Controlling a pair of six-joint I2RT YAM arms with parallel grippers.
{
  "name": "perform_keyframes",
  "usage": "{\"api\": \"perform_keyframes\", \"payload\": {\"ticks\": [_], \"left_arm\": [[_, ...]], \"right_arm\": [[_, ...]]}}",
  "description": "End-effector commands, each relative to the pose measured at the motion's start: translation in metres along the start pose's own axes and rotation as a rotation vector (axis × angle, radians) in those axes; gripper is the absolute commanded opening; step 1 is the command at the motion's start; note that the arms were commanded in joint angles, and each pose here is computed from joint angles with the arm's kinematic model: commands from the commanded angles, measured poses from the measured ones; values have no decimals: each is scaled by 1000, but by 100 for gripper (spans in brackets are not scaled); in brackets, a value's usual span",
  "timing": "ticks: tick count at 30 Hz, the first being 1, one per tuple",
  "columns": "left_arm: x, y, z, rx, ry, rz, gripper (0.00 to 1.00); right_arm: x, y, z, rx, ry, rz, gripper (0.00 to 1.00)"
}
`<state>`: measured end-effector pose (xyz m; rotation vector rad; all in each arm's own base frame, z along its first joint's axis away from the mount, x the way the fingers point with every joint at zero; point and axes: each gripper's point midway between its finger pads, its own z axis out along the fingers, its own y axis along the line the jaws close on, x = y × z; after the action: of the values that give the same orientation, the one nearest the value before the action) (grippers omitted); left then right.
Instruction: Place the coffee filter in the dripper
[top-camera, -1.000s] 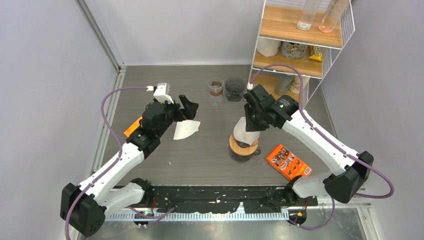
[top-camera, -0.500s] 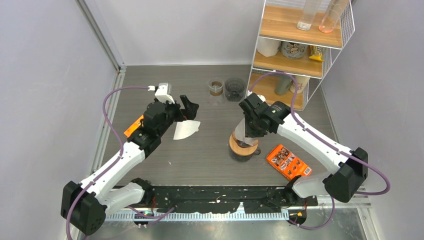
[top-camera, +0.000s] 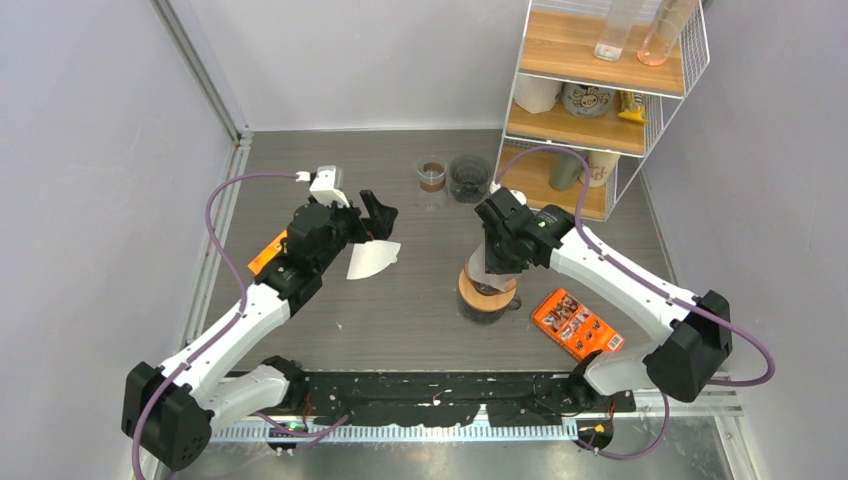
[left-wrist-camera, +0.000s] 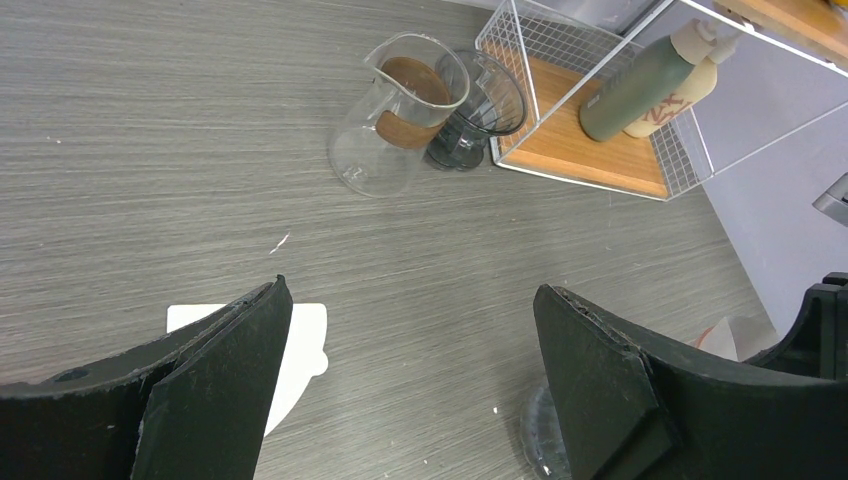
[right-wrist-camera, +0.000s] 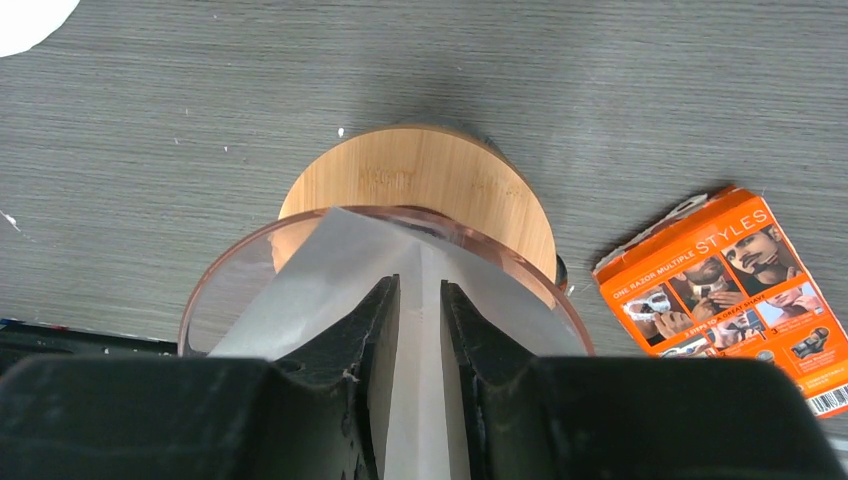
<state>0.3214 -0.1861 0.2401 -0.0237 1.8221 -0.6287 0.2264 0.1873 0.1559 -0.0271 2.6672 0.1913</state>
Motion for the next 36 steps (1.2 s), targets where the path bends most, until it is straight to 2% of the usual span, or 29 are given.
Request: {"api": "perform_keyframes", "payload": {"ticks": [1, 15, 24, 36], "left_arm": [[-19, -5, 0, 13, -62, 6, 100], [-18, -4, 1, 10, -62, 5, 100], [-18, -4, 1, 12, -61, 5, 100], [-18, -6, 1, 19, -58, 4, 100]], "right_arm": [[-5, 8, 6, -18, -13, 8, 28], [2, -2, 17, 23, 7, 0, 28], [5, 7, 23, -55, 8, 23, 28], [5, 3, 24, -53, -3, 40, 28]]}}
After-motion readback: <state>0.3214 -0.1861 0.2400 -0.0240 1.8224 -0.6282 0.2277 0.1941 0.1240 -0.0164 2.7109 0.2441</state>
